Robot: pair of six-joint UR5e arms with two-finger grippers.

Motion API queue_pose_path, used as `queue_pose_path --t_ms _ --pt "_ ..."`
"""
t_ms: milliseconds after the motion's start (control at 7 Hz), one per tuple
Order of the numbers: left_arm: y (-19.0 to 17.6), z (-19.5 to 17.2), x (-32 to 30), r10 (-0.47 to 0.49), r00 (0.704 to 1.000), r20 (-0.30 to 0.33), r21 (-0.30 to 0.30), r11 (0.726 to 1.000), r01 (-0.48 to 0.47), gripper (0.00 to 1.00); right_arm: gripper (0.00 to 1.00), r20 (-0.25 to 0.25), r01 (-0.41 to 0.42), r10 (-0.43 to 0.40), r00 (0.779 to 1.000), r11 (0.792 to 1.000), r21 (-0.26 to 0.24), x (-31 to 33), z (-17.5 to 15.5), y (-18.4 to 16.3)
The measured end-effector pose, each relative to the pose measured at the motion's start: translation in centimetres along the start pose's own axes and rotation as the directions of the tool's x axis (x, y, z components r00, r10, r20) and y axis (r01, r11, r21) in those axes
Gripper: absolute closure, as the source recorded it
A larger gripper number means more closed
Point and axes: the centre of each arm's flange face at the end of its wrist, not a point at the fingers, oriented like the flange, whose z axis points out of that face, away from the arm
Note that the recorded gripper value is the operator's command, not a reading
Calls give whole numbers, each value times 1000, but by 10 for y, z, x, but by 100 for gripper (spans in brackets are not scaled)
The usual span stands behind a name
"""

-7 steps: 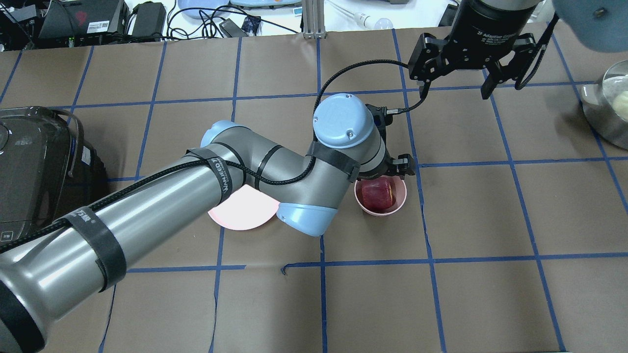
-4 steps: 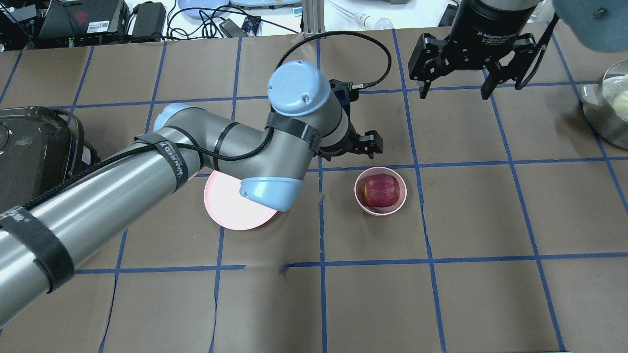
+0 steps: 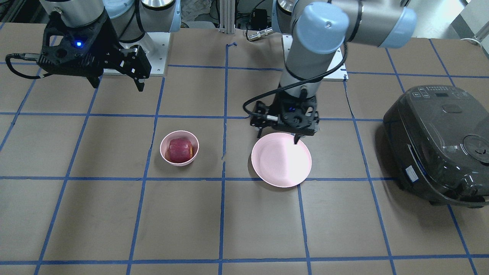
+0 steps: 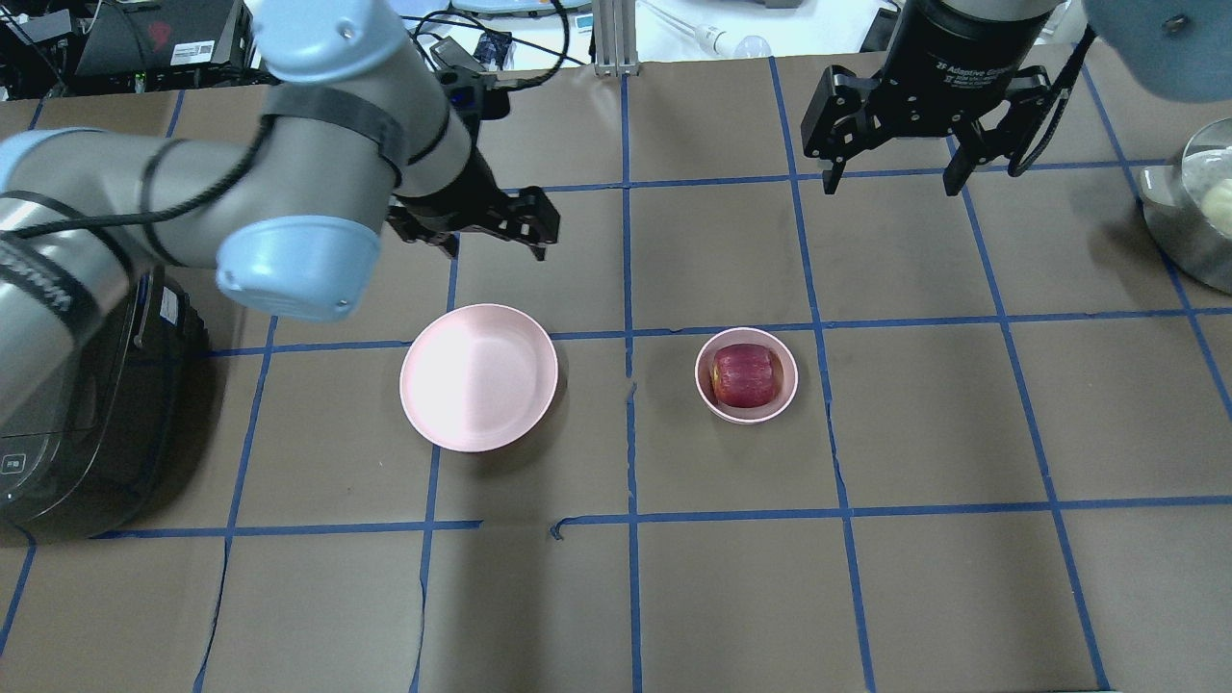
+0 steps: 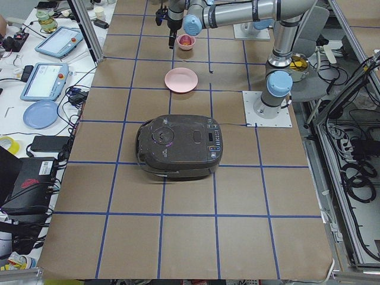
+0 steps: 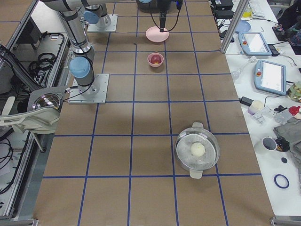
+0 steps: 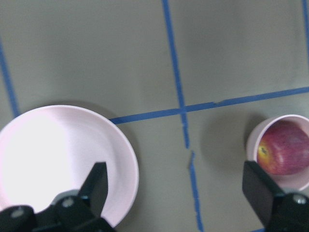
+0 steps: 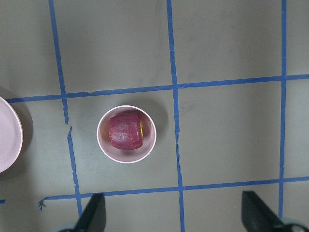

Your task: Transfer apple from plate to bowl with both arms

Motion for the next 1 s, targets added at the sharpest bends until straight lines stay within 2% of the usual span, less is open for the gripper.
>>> queue_pose_path --t_ms 143,286,571,1000 --pt "3 -39 -29 -2 999 53 -29 1000 4 0 0 0 0 0 1000 1000 0 0 0 0" --pt "7 -67 -45 18 997 76 -50 999 -14 0 0 -1 0 0 1000 1000 0 0 0 0" --pt "10 -86 -57 48 996 77 -57 997 -43 0 0 -1 1 -1 1000 1000 -2 0 0 0" --pt "10 -97 -71 27 997 79 -44 999 -24 0 0 -2 3 -3 1000 1000 -4 -1 0 1"
